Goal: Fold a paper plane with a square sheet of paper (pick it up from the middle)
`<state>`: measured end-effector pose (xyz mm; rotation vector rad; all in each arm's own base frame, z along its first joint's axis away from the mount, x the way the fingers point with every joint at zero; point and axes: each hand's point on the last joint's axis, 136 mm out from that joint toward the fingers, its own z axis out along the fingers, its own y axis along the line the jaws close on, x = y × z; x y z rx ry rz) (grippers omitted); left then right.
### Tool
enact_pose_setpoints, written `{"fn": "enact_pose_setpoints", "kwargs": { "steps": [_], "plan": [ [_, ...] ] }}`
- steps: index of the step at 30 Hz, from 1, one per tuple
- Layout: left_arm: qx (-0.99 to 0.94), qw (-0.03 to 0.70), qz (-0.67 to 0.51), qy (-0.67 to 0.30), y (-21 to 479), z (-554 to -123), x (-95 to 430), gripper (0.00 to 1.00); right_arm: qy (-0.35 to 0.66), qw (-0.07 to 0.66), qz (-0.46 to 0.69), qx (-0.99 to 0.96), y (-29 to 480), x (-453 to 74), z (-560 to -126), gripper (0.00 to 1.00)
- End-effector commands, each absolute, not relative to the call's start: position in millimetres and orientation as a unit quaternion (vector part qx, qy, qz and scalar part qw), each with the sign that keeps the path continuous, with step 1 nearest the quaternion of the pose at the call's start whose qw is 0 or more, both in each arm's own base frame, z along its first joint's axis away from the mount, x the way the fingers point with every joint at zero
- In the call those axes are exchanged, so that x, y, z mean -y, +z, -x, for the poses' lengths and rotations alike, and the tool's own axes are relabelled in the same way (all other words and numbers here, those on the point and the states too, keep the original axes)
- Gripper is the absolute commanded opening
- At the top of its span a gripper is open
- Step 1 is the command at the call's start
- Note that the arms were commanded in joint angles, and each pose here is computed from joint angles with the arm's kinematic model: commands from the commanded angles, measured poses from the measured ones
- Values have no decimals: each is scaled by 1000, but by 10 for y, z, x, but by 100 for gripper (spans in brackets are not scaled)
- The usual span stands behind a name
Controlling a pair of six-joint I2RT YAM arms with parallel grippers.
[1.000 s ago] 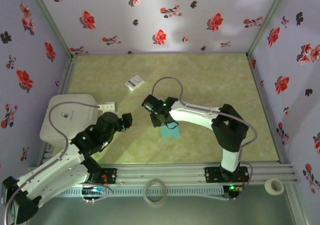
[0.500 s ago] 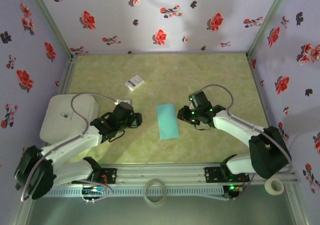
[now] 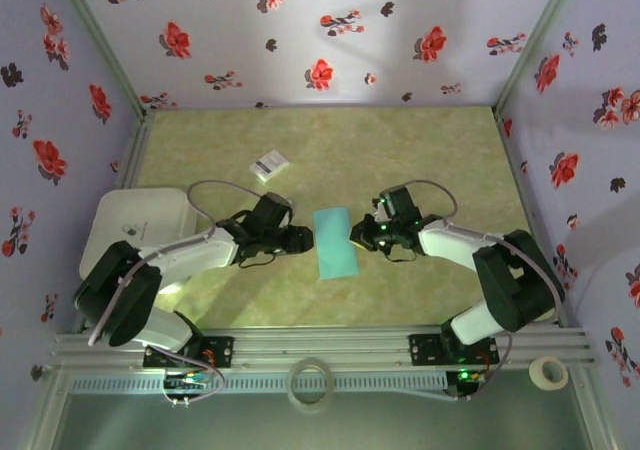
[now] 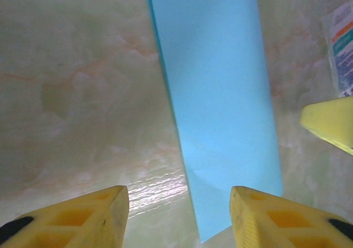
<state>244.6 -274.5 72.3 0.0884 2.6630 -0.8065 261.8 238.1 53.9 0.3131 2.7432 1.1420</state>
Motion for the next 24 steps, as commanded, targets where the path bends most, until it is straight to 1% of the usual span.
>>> {"fn": "enact_pose_setpoints", "kwargs": {
  "steps": [1,15,24],
  "plan": [
    [-930,171,-23,-324,817,-2490,2896,51,403,69,-99,-907,550,-2465,-2664,10],
    [-925,171,-24,-339,791,-2508,2954,51,380,19,-118,-917,117,-2413,-2513,10],
    [-926,169,-18,-338,756,-2542,2982,51,365,7,-151,-919,-109,-2336,-2439,10]
  ]
}}
